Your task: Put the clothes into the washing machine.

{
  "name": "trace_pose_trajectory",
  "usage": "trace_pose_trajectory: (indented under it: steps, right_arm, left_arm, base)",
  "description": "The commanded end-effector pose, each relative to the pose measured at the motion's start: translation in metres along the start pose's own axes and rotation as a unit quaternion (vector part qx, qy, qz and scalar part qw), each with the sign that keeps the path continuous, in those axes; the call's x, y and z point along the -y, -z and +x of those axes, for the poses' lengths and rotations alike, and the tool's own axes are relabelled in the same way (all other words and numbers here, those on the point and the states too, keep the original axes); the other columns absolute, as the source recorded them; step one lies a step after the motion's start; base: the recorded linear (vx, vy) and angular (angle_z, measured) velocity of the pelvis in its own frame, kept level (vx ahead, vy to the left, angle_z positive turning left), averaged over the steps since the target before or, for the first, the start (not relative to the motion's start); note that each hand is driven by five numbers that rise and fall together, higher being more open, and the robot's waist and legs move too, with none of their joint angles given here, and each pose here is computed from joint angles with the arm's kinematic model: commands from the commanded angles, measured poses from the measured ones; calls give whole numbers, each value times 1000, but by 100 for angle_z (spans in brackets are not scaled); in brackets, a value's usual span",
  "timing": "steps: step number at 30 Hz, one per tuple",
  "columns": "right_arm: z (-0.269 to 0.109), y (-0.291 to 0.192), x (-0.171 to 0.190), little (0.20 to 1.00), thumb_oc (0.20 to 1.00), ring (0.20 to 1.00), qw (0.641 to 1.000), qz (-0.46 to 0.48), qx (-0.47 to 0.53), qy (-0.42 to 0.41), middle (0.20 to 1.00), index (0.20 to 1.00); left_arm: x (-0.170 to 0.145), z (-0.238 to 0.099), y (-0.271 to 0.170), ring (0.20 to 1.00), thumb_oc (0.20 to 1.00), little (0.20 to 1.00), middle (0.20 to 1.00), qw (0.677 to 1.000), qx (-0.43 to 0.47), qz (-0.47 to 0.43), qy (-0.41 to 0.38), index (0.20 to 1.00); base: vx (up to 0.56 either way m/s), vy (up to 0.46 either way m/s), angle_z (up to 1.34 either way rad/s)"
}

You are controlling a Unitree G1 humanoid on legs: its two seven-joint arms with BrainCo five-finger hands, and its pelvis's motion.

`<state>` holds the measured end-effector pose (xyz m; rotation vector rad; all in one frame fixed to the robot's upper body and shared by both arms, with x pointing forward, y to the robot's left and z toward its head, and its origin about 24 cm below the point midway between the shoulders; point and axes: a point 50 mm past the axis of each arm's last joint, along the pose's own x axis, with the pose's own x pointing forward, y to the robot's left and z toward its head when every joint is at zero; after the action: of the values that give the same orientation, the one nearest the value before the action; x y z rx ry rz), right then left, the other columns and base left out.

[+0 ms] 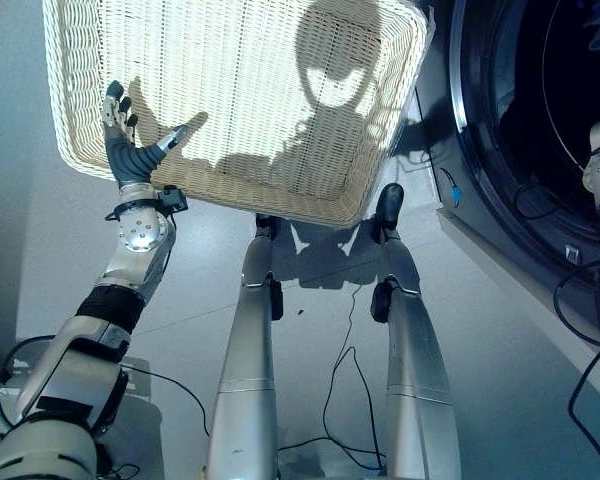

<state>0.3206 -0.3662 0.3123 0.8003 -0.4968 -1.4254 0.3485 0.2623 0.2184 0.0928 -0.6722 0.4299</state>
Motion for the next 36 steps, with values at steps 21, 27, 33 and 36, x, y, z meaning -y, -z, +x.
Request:
trace_pose_trajectory:
  steps: [21, 27, 33, 36]
  right_arm:
    - [16, -8, -6, 1000, 1000, 1000, 951, -247, 133, -133, 1000, 1000]
    - [-39, 17, -10, 1000, 1000, 1000, 885, -305, 272, -224, 1000, 1000]
    - [-61, 47, 28, 1000, 1000, 1000, 836, -331, 329, -289, 1000, 1000]
    - [-75, 54, 40, 1000, 1000, 1000, 803, -345, 367, -319, 1000, 1000]
  left_arm:
    - [13, 5, -2, 1000, 1000, 1000, 1000, 999, -6, -34, 27, 1000]
    - [23, -12, 8, 1000, 1000, 1000, 1000, 998, -11, -49, 26, 1000]
    - [25, -31, 17, 1000, 1000, 1000, 1000, 998, -15, -58, 23, 1000]
    - [29, -38, 18, 1000, 1000, 1000, 1000, 998, -14, -65, 21, 1000]
  base:
    - [0, 5, 0]
    - [-20, 100, -2]
    - [-23, 91, -3]
    - [-24, 65, -6]
